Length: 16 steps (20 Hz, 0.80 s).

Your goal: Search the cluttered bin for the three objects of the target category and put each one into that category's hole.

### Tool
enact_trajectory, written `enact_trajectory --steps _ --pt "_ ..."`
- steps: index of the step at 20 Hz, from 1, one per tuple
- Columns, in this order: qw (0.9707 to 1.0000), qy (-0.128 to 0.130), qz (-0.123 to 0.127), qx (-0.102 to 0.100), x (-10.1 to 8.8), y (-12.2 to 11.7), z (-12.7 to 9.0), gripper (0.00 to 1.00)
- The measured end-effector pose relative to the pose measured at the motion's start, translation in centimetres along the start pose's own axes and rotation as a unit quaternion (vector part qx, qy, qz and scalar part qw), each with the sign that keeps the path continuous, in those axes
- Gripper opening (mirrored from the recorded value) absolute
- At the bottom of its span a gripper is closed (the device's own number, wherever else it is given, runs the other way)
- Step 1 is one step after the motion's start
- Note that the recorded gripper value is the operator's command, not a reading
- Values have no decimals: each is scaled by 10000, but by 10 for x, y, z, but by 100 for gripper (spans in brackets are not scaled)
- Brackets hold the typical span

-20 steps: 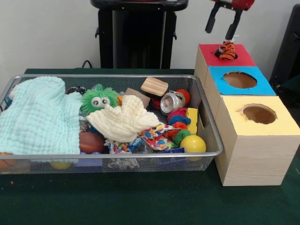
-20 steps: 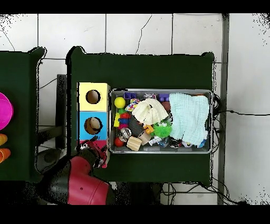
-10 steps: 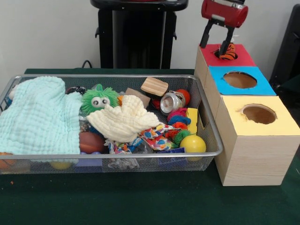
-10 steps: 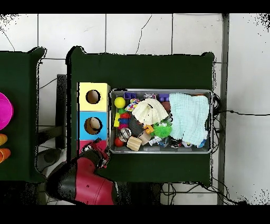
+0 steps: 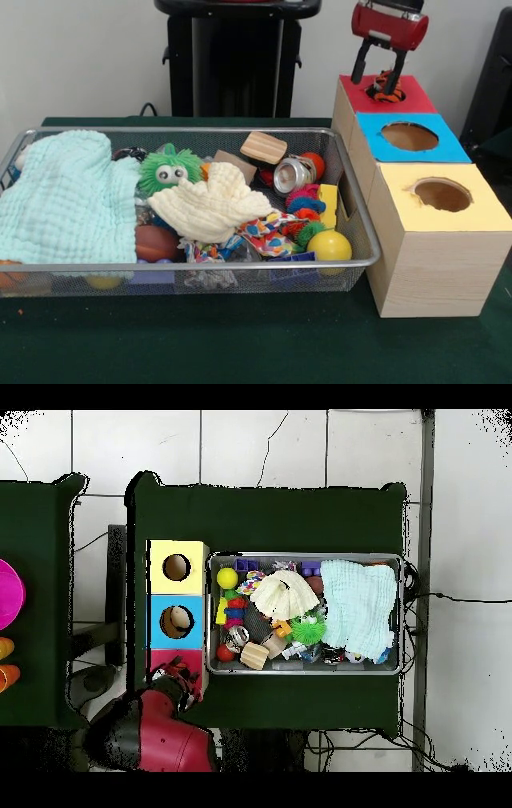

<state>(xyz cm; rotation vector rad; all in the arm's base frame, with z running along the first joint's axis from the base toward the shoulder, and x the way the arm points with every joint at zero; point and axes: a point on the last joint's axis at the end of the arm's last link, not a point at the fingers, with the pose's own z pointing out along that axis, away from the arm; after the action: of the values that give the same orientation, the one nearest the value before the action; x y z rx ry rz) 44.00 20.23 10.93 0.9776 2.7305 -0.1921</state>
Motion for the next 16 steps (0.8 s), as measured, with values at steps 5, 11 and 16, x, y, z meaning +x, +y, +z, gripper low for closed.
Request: enact_trajectory --steps 5,11,16 --pt "9999 -16 17 -105 -1 3 -9 100" --pt "9997 -63 57 -231 -6 8 -20 100" --pt "9997 -46 62 -237 -6 9 -19 100"
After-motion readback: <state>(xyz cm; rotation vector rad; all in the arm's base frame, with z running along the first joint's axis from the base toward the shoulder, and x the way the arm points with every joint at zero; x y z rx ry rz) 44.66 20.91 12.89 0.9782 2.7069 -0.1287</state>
